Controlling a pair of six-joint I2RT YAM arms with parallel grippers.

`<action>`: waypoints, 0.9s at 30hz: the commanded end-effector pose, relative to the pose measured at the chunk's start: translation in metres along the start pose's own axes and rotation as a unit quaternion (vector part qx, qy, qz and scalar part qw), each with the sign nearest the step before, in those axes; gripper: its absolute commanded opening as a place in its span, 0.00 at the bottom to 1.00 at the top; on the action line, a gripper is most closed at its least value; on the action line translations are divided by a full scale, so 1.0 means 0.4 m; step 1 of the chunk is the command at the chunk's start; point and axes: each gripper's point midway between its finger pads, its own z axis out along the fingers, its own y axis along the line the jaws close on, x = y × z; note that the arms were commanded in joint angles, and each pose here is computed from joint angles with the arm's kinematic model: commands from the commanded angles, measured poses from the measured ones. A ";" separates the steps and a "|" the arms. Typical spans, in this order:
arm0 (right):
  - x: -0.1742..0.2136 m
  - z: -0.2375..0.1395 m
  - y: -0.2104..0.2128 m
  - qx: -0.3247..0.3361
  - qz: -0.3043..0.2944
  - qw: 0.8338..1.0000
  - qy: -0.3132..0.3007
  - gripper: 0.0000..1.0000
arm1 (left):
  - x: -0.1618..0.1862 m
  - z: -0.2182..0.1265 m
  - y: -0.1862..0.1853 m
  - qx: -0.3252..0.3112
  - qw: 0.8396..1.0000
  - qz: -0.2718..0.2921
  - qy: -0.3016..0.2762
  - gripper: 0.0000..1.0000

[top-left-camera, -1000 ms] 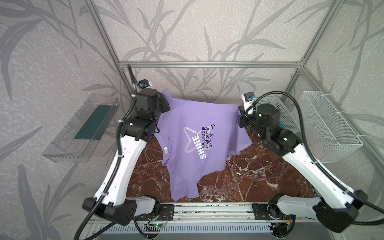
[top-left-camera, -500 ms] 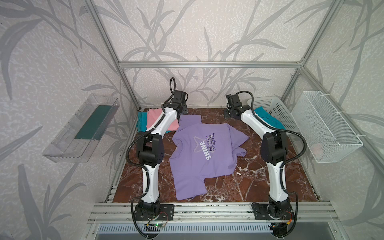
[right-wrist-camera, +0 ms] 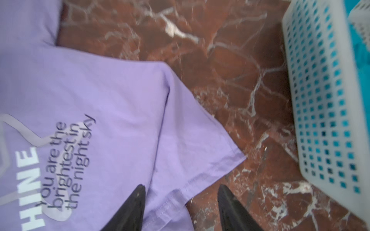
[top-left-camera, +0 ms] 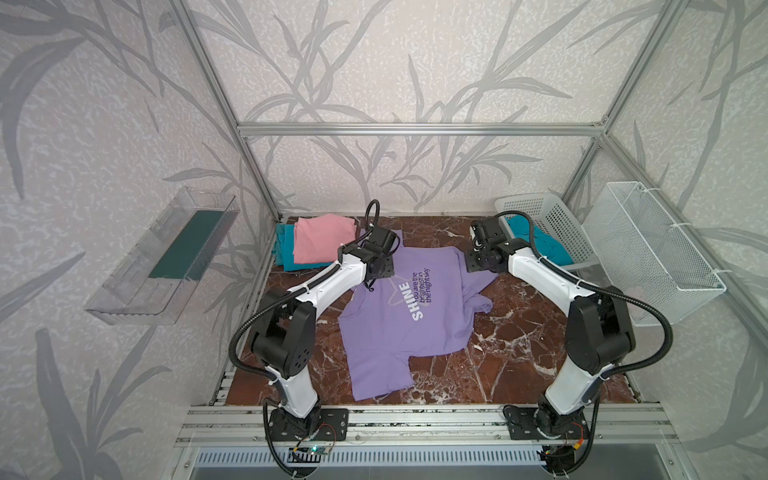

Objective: Fold and stack the t-shirts

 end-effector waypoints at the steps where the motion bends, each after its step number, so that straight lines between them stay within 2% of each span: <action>1: 0.055 0.023 -0.033 0.017 0.021 0.999 0.033 0.54 | 0.044 -0.015 0.045 -0.012 0.999 -0.044 0.005 0.43; 5: 0.069 0.083 -0.029 0.016 0.019 0.998 0.063 0.39 | 0.116 0.008 0.102 -0.049 0.996 -0.063 0.033 0.41; 8: 0.068 0.133 -0.026 0.021 0.017 0.996 0.085 0.35 | 0.142 0.023 0.125 -0.066 0.995 -0.062 0.050 0.41; 12: 0.064 0.183 -0.046 0.035 0.026 0.994 0.103 0.29 | 0.166 0.051 0.139 -0.048 0.992 -0.093 0.070 0.40; 17: 0.060 0.225 -0.094 0.041 0.049 0.989 0.131 0.25 | 0.198 0.091 0.189 -0.039 0.984 -0.147 0.097 0.39; 23: 0.022 0.284 -0.153 0.038 0.070 0.984 0.159 0.27 | 0.242 0.102 0.253 -0.068 0.977 -0.163 0.117 0.38; 27: -0.045 0.326 -0.183 0.042 0.070 0.984 0.158 0.27 | 0.262 0.103 0.294 -0.083 0.973 -0.173 0.125 0.38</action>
